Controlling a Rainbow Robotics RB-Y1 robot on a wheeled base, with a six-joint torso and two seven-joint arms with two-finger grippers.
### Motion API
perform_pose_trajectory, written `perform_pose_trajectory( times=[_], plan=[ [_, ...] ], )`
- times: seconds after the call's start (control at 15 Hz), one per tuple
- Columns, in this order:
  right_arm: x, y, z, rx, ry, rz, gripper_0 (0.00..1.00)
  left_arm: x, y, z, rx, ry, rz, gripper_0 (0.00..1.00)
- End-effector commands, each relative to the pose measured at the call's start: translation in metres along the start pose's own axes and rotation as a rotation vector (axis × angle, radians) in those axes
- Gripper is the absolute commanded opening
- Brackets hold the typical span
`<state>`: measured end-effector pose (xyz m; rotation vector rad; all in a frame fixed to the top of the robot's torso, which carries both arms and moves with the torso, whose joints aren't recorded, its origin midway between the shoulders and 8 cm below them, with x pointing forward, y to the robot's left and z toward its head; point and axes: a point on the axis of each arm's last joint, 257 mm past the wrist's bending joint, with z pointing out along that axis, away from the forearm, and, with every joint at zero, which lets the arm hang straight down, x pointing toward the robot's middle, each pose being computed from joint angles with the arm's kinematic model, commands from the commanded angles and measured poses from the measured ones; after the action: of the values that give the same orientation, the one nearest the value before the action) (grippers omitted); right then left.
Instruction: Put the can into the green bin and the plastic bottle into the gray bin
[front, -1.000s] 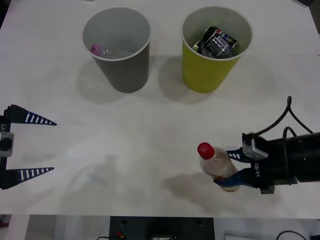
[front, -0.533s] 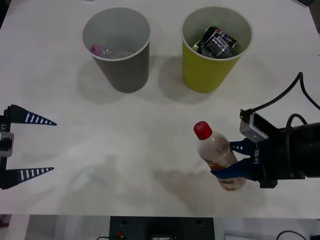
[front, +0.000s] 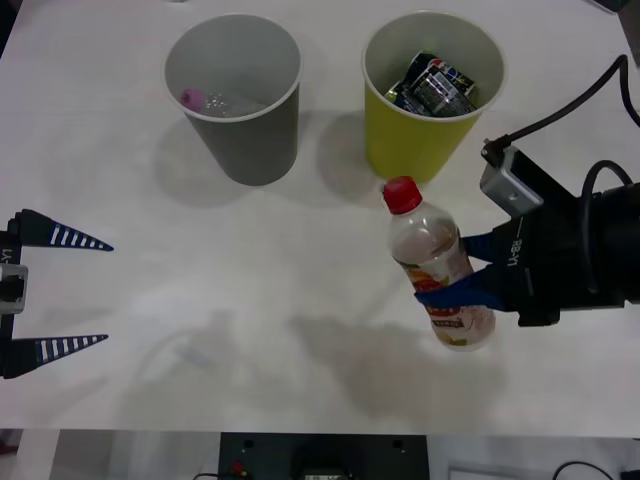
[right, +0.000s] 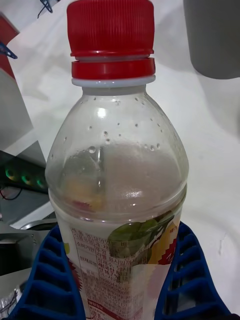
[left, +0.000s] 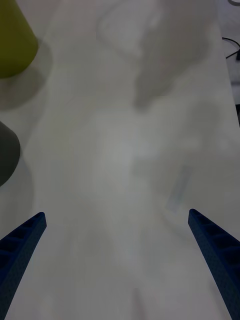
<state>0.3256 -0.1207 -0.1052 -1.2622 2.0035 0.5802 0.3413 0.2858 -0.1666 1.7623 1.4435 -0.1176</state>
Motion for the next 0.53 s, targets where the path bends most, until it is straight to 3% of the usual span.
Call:
perform_pose_trajectory(
  times=[0.07, 0.33, 0.47, 0.53],
  plan=[
    [-0.021, -0.006, -0.015, 0.013, 0.003, -0.053, 0.0, 0.0, 0.0, 0.0, 0.0, 0.0, 0.0, 0.98],
    [-0.061, -0.02, -0.031, 0.015, -0.039, -0.073, 0.0, 0.0, 0.0, 0.0, 0.0, 0.0, 0.0, 0.98],
    [-0.08, -0.026, -0.031, 0.034, -0.038, -0.005, 0.0, 0.0, 0.0, 0.0, 0.0, 0.0, 0.0, 0.98],
    [-0.092, -0.032, -0.03, 0.051, -0.036, -0.028, 0.0, 0.0, 0.0, 0.0, 0.0, 0.0, 0.0, 0.98]
  ],
)
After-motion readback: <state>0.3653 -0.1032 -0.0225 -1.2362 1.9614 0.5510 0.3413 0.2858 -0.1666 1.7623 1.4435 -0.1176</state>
